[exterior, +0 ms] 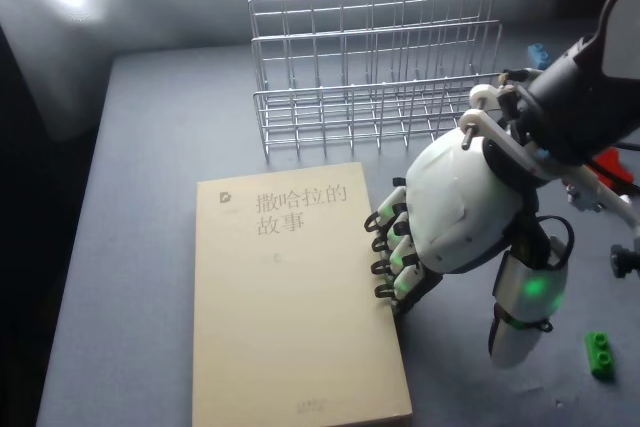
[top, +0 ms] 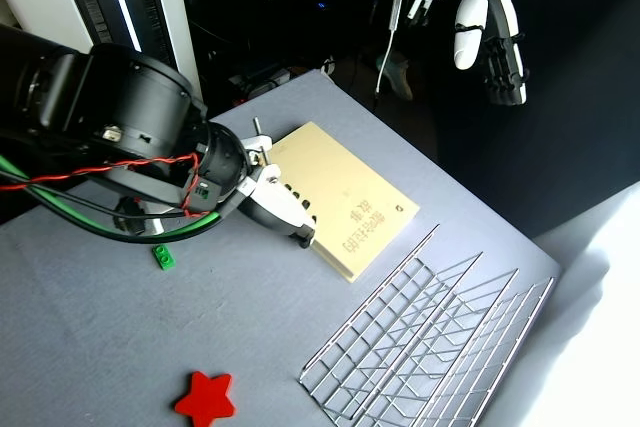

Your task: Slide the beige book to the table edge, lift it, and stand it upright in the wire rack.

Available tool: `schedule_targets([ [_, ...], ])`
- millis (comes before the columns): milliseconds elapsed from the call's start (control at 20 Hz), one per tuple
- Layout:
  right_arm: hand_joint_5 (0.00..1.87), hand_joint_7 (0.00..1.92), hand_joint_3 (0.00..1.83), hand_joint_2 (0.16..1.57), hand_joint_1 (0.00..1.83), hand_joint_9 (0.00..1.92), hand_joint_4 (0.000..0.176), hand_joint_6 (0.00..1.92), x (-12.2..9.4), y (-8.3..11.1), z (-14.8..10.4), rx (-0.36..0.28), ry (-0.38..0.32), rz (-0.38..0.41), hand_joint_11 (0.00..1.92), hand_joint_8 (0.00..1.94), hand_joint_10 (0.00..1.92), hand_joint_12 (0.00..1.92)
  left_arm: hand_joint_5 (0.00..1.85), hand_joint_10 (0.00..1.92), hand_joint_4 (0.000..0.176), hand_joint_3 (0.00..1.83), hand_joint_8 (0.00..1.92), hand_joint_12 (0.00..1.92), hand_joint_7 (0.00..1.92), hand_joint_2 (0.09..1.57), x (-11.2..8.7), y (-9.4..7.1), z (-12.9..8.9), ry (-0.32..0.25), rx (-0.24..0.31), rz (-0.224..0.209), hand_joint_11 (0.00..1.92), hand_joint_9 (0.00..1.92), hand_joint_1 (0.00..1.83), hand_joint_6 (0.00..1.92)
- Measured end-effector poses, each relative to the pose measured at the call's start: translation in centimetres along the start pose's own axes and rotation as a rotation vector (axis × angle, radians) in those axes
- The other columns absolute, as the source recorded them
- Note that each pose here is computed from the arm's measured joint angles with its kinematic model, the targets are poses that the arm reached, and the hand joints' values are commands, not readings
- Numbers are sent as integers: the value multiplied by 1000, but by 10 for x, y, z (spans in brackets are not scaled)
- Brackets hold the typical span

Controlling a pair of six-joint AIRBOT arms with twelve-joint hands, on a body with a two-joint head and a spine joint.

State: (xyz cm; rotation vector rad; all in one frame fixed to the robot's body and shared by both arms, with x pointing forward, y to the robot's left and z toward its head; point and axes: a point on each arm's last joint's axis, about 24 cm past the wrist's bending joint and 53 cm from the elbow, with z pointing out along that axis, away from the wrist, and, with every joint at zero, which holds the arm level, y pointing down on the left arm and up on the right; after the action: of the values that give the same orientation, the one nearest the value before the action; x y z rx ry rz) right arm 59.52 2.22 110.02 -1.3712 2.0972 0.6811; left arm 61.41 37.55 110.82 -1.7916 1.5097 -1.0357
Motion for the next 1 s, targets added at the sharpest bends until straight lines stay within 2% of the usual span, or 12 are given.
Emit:
schedule_targets([
  [100,235,238,2,1073,164,225,0,5,-6,-2,3,3,-5,-2,0,4,5,579,0,0,0,0,0,0,0,1023,-2,15,0,-15,-66,-38,0,0,714,0],
  [200,233,236,0,1070,172,229,0,2,-13,2,7,-3,-14,-13,0,3,4,599,0,0,0,1,0,0,0,1028,-1,16,0,-14,-71,-75,0,0,713,0],
  [300,208,211,3,1081,151,209,0,0,-18,7,11,-12,-18,-20,0,0,1,559,0,0,0,0,0,0,0,1023,-1,18,0,-16,-81,-73,0,0,740,0],
  [500,208,209,0,1076,156,200,0,4,-22,9,16,-17,-19,1,0,3,2,550,0,0,0,4,0,0,0,1039,-11,29,0,-46,-151,-74,0,0,690,0],
  [600,226,224,0,1067,180,214,0,5,-26,15,20,-27,-19,9,0,3,4,609,0,0,0,1,0,0,0,1033,-12,34,3,-48,-170,-77,0,0,701,0],
  [700,210,206,1,1074,172,203,0,1,-28,19,23,-36,-18,5,0,1,1,583,0,0,0,0,0,0,0,1031,-15,35,8,-54,-177,-78,0,0,706,0],
  [800,224,229,1,1078,153,224,0,1,-29,22,25,-39,-17,1,0,1,2,635,0,0,0,0,0,0,0,1023,-20,32,14,-54,-175,9,0,0,720,0],
  [900,203,206,0,1075,164,208,0,1,-33,27,29,-48,-19,-7,0,1,1,584,0,0,0,2,0,0,0,1032,-27,30,17,-54,-176,134,0,0,689,0],
  [950,208,213,0,1076,156,216,0,3,-34,29,30,-52,-20,-7,0,4,3,612,0,0,0,1,0,0,0,1031,-29,31,18,-56,-181,175,0,0,696,0],
  [1000,208,213,0,1076,156,216,0,3,-35,31,31,-55,-20,-11,0,4,3,612,0,0,0,1,0,0,0,1031,-30,30,18,-57,-179,192,0,0,696,0],
])
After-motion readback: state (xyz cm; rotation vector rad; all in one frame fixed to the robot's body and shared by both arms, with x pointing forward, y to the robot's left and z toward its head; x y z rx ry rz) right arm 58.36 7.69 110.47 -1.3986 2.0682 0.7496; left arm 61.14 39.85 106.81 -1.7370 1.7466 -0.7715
